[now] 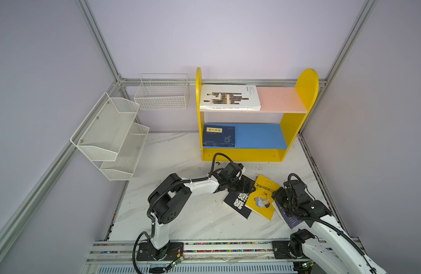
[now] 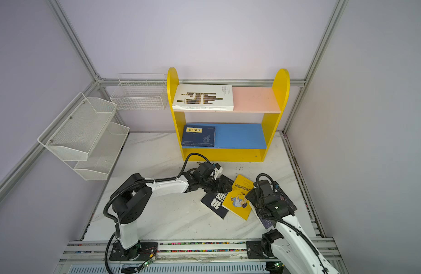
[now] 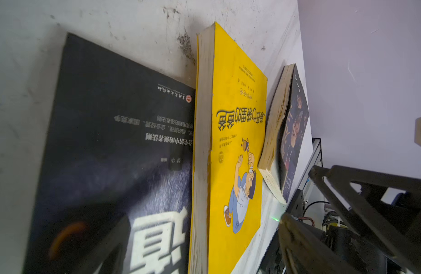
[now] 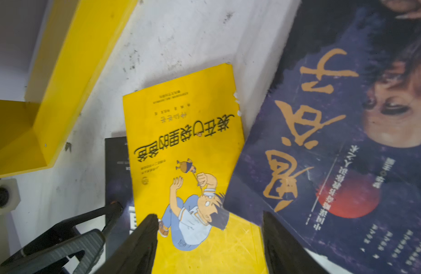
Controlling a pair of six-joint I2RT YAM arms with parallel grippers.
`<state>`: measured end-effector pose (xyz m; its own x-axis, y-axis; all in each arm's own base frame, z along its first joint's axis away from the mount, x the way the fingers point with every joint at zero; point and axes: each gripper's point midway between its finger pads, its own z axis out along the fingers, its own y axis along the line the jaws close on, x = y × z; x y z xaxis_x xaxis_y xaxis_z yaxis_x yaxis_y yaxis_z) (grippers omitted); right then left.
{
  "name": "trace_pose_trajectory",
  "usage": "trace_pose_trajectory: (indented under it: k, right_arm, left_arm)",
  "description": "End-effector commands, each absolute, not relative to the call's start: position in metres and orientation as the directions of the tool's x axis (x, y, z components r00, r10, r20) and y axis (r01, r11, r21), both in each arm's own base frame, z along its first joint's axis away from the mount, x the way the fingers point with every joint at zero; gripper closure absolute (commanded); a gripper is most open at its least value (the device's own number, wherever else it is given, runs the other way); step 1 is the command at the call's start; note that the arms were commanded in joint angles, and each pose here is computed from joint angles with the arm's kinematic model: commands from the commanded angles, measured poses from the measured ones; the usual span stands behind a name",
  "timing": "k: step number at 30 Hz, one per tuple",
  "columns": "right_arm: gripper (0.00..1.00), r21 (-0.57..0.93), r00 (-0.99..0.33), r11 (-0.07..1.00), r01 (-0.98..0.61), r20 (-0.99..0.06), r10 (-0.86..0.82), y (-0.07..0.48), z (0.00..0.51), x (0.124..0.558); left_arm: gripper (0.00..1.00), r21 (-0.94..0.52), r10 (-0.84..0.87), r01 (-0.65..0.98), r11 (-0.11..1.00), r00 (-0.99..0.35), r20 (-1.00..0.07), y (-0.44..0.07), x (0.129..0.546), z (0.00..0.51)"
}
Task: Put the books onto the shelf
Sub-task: 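Lower both grippers onto the yellow cartoon book and grasp its edges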
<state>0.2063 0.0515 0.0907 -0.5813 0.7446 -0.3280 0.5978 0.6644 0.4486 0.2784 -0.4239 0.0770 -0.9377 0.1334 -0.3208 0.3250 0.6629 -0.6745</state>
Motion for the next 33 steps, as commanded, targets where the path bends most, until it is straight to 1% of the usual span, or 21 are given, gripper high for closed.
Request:
trace_pose_trajectory:
  k: [1,4,6,7,10,15,18,20,22,23,27,33]
  right_arm:
    - [0.25,0.430,-0.529,0.626,0.650,-0.336,0.779,0.043,0.084,0.208]
    - [0.19,0.420,-0.540,0.631,0.653,-0.325,0.776,0.043,0.075,0.205]
    - [0.18,0.460,-0.560,0.627,0.628,-0.292,0.775,0.053,0.064,0.206]
    - [0.16,0.481,-0.567,0.626,0.614,-0.283,0.773,0.057,0.062,0.208]
    - [0.16,0.524,-0.565,0.616,0.589,-0.278,0.777,0.063,0.064,0.214]
    - [0.16,0.561,-0.596,0.590,0.581,-0.200,0.778,0.078,0.054,0.214]
    - [0.16,0.588,-0.594,0.569,0.575,-0.178,0.784,0.084,0.054,0.216]
    - [0.16,0.596,-0.599,0.562,0.574,-0.162,0.784,0.087,0.050,0.216]
    - [0.16,0.599,-0.600,0.548,0.583,-0.138,0.788,0.089,0.046,0.213]
    - [0.16,0.601,-0.596,0.542,0.588,-0.131,0.792,0.089,0.045,0.213]
    - [0.17,0.620,-0.575,0.522,0.586,-0.135,0.807,0.088,0.053,0.215]
    - [0.17,0.636,-0.577,0.525,0.566,-0.150,0.803,0.089,0.065,0.222]
  left_arm:
    - [0.05,-0.725,0.137,0.364,0.585,-0.925,-0.354,-0.457,0.281,0.105]
    - [0.05,-0.744,0.156,0.352,0.568,-0.933,-0.323,-0.470,0.275,0.095]
    - [0.06,-0.764,0.170,0.342,0.548,-0.939,-0.299,-0.480,0.272,0.091]
    - [0.06,-0.770,0.177,0.341,0.539,-0.940,-0.292,-0.483,0.270,0.090]
    - [0.07,-0.796,0.185,0.326,0.510,-0.945,-0.269,-0.494,0.268,0.088]
    - [0.10,-0.855,0.153,0.290,0.430,-0.957,-0.247,-0.507,0.269,0.101]
    - [0.16,-0.891,0.131,0.271,0.364,-0.962,-0.239,-0.515,0.270,0.116]
    - [0.23,-0.911,0.121,0.257,0.323,-0.966,-0.229,-0.520,0.271,0.126]
    - [0.30,-0.921,0.112,0.241,0.305,-0.970,-0.216,-0.522,0.271,0.131]
    - [0.36,-0.923,0.106,0.238,0.302,-0.971,-0.215,-0.522,0.272,0.132]
    - [0.57,-0.914,0.077,0.224,0.338,-0.975,-0.211,-0.516,0.275,0.128]
    - [0.82,-0.891,0.056,0.178,0.419,-0.984,-0.170,-0.510,0.279,0.107]
